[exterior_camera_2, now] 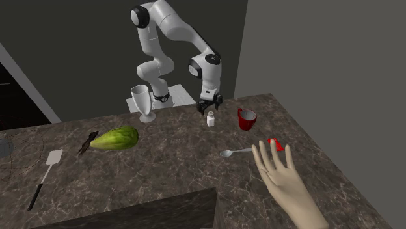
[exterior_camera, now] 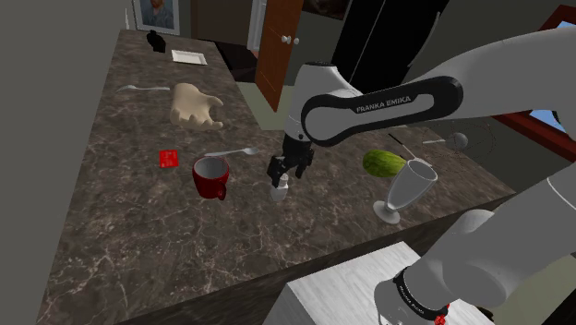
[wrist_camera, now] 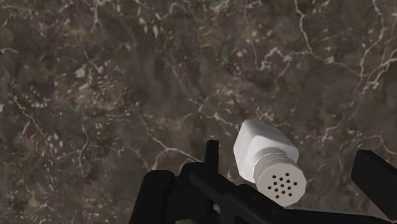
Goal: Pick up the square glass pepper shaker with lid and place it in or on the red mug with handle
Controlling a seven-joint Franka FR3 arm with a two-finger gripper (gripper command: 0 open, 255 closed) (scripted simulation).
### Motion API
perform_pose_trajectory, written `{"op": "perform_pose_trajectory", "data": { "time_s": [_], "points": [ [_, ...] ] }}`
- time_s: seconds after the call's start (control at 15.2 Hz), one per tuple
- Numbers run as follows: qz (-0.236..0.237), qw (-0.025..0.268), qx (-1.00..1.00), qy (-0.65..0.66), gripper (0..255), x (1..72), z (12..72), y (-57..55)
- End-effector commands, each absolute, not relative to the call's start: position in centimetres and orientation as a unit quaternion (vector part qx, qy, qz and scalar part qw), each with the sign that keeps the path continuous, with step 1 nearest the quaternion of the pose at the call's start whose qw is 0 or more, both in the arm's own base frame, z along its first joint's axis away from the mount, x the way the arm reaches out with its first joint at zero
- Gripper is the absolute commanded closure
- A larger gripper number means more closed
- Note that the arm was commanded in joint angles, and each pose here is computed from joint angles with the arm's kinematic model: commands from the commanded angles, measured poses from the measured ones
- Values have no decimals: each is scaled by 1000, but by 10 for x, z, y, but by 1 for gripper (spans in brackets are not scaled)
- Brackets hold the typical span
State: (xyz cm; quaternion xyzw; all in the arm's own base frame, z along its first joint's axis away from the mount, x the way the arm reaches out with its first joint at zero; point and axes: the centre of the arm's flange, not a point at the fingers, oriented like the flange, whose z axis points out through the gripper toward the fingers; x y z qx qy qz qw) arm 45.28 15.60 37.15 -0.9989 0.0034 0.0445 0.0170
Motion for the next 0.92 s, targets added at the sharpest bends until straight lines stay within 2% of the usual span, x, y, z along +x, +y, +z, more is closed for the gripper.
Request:
{"op": "perform_pose_trajectory", "data": {
  "time_s": [0.0, 0.2, 0.73, 0.79, 0.86],
  "points": [
    [44, 17, -999, 3, 0, 454, 360, 157],
    [44, 17, -999, 3, 0, 452, 341, 157],
    [44, 17, -999, 3, 0, 452, 341, 157],
    [44, 17, -999, 3, 255, 452, 341, 157],
    [44, 17, -999, 3, 255, 452, 341, 157]
  ]
}}
